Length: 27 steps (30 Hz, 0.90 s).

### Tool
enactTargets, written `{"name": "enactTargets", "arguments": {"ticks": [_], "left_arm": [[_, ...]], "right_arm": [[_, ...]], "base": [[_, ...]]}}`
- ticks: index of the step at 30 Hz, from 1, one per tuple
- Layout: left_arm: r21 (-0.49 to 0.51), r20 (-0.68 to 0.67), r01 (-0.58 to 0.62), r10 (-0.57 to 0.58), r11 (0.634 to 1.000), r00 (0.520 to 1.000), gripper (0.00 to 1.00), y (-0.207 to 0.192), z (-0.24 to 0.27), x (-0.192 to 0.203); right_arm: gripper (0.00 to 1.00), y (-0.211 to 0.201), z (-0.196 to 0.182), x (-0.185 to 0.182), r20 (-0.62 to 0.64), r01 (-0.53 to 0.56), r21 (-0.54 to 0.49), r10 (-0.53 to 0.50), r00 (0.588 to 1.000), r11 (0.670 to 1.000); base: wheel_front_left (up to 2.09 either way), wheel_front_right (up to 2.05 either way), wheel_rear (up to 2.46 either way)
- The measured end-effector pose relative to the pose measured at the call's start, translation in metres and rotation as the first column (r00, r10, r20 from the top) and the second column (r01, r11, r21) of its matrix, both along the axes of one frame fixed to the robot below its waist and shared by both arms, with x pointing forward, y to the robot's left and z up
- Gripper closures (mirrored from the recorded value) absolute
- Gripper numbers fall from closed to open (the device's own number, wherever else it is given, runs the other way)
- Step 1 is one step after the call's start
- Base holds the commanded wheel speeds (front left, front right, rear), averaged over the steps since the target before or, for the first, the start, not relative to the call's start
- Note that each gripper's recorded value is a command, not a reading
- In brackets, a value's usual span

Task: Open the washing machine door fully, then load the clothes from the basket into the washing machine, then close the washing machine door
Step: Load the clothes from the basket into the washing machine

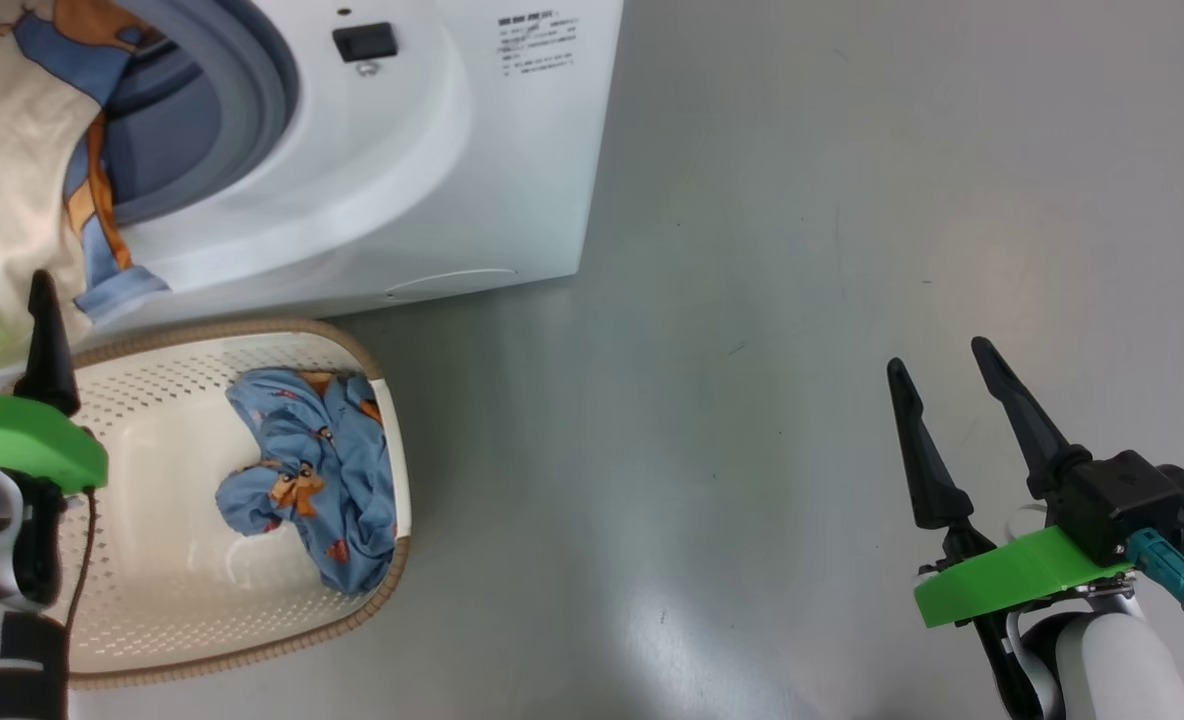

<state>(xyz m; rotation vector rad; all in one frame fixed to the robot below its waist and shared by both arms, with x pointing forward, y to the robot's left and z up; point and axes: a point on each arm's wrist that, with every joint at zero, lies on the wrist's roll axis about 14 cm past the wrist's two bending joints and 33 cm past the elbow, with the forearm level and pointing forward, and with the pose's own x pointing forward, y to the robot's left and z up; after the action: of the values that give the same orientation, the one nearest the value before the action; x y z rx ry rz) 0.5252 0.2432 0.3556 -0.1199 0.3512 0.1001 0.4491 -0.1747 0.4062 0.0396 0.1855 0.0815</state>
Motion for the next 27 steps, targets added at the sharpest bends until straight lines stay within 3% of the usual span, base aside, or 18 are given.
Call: {"name": "enactTargets", "arguments": {"ticks": [7, 27], "left_arm": [[-0.015, -0.089, 0.021, -0.022, 1.0, 0.996, 0.0, -0.004, -0.021, 0.006], [-0.117, -0.116, -0.003, -0.011, 0.993, 0.993, 0.0, -0.014, -0.038, 0.028]], "right_arm": [[0.0, -0.003, -0.003, 0.004, 0.0, 0.006, -0.003, -0.006, 1.0, 1.0], [0.0, -0.004, -0.012, 0.007, -0.014, 0.007, -0.005, -0.007, 1.0, 1.0]], "base": [[0.0, 0.0, 0.0], [0.0, 0.0, 0.0]]}}
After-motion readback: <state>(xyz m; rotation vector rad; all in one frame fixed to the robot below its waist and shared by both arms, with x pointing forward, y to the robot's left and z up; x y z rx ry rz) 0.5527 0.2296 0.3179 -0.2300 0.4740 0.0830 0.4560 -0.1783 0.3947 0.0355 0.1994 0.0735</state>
